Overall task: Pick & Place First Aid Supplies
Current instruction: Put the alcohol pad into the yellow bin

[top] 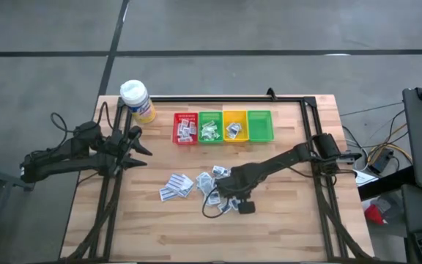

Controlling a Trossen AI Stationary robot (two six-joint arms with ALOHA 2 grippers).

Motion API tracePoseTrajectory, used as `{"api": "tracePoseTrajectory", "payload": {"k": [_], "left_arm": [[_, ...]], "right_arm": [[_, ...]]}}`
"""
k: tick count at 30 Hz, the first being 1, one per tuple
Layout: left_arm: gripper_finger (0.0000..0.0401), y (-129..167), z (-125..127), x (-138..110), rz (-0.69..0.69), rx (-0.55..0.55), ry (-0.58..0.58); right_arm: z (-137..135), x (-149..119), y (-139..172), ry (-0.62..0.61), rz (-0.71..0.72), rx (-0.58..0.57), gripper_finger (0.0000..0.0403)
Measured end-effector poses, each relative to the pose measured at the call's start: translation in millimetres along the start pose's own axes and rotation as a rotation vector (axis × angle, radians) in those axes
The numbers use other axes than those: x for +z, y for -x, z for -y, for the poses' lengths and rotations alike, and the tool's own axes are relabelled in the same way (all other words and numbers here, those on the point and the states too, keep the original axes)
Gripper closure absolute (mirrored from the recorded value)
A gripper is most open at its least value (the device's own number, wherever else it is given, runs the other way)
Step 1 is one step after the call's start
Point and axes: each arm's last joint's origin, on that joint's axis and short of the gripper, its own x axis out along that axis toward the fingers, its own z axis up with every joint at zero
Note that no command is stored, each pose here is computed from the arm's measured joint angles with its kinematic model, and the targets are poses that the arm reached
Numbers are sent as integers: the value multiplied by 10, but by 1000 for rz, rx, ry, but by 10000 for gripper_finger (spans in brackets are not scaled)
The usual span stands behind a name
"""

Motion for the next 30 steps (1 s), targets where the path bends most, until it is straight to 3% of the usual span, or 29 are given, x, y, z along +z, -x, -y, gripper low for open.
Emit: {"api": "tracePoseTrajectory", "payload": {"k": [6, 14, 22, 30], "left_arm": [[227, 0, 0, 0, 0, 0, -3], [226, -1, 0, 0, 0, 0, -12], [226, 0, 0, 0, 0, 0, -12], [227, -5, -6, -17, -5, 1, -9]], "right_arm": [[-27, 21, 40, -39, 1, 88, 378], [-39, 32, 46, -70, 5, 120, 308], [-20, 45, 3, -70, 23, 58, 253], [-23, 42, -64, -64, 63, 19, 249]]}}
